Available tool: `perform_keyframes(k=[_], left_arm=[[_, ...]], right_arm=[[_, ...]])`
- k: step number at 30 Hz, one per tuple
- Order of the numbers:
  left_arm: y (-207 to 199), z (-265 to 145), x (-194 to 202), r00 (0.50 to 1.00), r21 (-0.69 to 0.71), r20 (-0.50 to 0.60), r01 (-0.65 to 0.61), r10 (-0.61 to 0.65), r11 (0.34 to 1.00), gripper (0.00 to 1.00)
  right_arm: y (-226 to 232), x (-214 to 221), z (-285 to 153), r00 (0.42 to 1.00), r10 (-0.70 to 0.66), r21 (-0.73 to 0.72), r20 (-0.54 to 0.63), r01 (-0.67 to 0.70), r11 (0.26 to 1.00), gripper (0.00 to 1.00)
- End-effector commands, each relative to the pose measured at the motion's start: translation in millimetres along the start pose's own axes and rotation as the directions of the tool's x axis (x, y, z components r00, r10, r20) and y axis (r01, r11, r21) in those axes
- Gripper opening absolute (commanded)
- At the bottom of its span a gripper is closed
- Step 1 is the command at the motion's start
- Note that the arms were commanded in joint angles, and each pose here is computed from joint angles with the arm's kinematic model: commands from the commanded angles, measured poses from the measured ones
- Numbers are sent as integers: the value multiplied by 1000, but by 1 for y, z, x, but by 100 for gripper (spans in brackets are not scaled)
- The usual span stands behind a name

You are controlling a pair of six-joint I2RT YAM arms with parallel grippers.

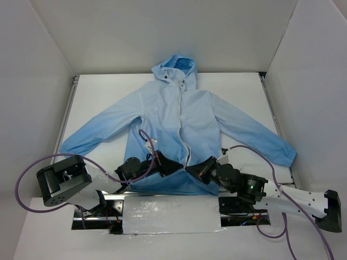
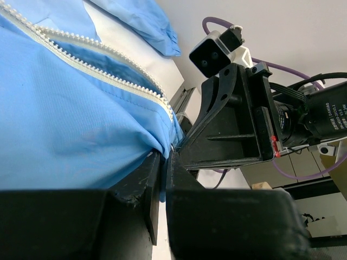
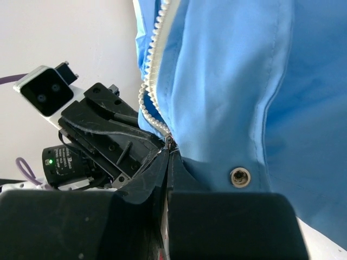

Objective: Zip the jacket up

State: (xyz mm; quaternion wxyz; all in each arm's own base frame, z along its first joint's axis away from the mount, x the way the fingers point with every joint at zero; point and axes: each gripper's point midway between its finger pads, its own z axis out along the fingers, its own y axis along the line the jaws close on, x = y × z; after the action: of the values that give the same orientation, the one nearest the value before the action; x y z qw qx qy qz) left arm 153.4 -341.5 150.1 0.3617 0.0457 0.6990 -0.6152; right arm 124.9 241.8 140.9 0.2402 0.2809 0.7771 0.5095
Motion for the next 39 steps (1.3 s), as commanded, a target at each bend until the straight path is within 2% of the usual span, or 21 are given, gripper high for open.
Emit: perform_keyframes(k=[1,6,10,15,19,22,24,26,31,33,39], left_arm=[[-114,-18,-65,963,433,269,-115,-7,894,0],[-117,-16,-62,968,436,251,-123,10,891,0],[-119,-11,-56,977,440,211,-126,33,889,0],[-119,2,-48,986,431,155,-130,69,893,0],[-112,8,-47,986,390,144,-133,83,911,0],[-114,9,-49,985,381,141,-148,101,913,0],[-108,15,-47,987,337,114,-143,110,931,0],[-100,18,-49,987,286,117,-143,114,948,0],[-99,19,-43,985,278,89,-170,151,945,0],[-97,19,-40,986,275,81,-165,149,947,0],[-87,18,-41,987,250,100,-148,127,957,0]], right_arm=[[14,-9,-2,999,-12,-66,49,15,998,0],[26,-18,-9,995,-30,-134,91,42,990,0],[31,-31,-14,987,-42,-157,154,66,985,0],[49,-35,-20,982,-72,-232,177,113,966,0],[53,-31,-20,979,-110,-228,169,147,962,0],[41,-26,-12,981,-133,-159,144,156,975,0],[33,-17,-9,980,-169,-173,108,185,967,0],[48,-14,-16,987,-128,-277,93,149,949,0],[34,-32,-20,985,-67,-248,158,105,963,0],[42,-39,-27,983,-35,-288,182,88,954,0],[71,-35,-44,990,-17,-385,137,69,920,0]])
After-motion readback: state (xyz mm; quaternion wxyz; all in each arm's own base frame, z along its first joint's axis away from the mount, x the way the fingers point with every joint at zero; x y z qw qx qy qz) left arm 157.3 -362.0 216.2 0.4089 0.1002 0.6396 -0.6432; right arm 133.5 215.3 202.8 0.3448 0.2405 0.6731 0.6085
